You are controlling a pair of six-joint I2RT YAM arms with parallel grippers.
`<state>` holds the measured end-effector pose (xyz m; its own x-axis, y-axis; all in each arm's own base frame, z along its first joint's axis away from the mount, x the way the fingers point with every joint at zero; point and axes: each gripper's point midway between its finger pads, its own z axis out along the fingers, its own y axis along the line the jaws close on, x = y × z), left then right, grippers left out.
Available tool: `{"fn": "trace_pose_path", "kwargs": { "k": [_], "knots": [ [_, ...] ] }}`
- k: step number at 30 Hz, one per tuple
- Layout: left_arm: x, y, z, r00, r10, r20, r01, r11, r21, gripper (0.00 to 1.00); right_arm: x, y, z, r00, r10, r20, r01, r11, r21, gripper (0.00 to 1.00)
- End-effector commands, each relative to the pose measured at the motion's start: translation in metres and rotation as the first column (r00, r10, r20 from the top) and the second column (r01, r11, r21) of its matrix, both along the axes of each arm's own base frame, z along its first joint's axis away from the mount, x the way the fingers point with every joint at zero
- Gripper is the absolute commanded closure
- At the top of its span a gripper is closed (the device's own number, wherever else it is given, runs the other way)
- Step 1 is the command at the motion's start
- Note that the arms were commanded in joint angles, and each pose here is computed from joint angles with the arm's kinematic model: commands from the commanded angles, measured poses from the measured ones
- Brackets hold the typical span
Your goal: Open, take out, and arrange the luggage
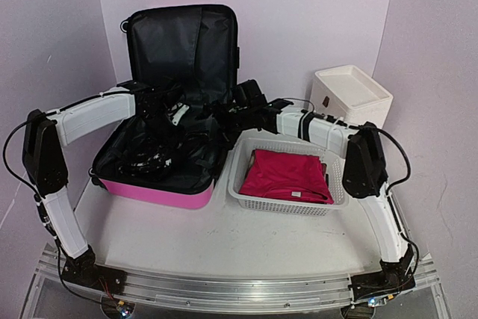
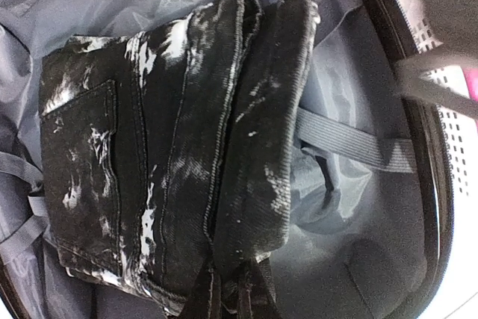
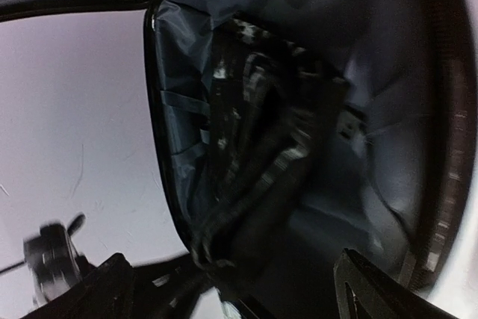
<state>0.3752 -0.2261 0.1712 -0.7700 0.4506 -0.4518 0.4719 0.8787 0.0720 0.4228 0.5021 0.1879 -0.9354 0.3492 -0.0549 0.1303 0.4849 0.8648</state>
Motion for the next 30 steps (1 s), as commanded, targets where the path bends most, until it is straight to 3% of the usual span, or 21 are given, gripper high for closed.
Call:
{"fn": "trace_pose_path", "kwargs": {
  "k": [1,13,20,23,28,30],
  "knots": [
    [-0.002,-0.005,0.044,0.995,-0.012,0.103,0.021,0.996,-0.088,1.00,0.008,0.042,0.027,0.998,-0.061,0.003,0.060,0.988,0.142,0.03],
    [-0.011,-0.006,0.044,0.995,-0.029,0.095,0.040,0.993,-0.113,1.00,-0.015,0.083,-0.030,0.984,-0.144,-0.105,0.152,0.986,0.075,0.03],
    [-0.020,-0.009,0.036,0.996,-0.054,0.070,0.062,0.989,-0.131,1.00,-0.020,0.101,-0.045,0.978,-0.167,-0.125,0.179,0.980,0.092,0.12],
    [-0.024,-0.009,0.037,0.996,-0.057,0.068,0.066,0.988,-0.141,1.00,-0.019,0.105,-0.049,0.976,-0.178,-0.122,0.190,0.977,0.097,0.22],
    [-0.031,-0.006,0.039,0.996,-0.052,0.071,0.062,0.987,-0.151,0.99,-0.010,0.108,-0.045,0.978,-0.197,-0.070,0.205,0.971,0.127,0.49],
    [-0.040,-0.009,0.040,0.996,-0.069,0.053,0.078,0.979,-0.186,0.94,-0.007,0.109,-0.036,0.979,-0.199,-0.034,0.202,0.969,0.142,0.62]
  ]
}}
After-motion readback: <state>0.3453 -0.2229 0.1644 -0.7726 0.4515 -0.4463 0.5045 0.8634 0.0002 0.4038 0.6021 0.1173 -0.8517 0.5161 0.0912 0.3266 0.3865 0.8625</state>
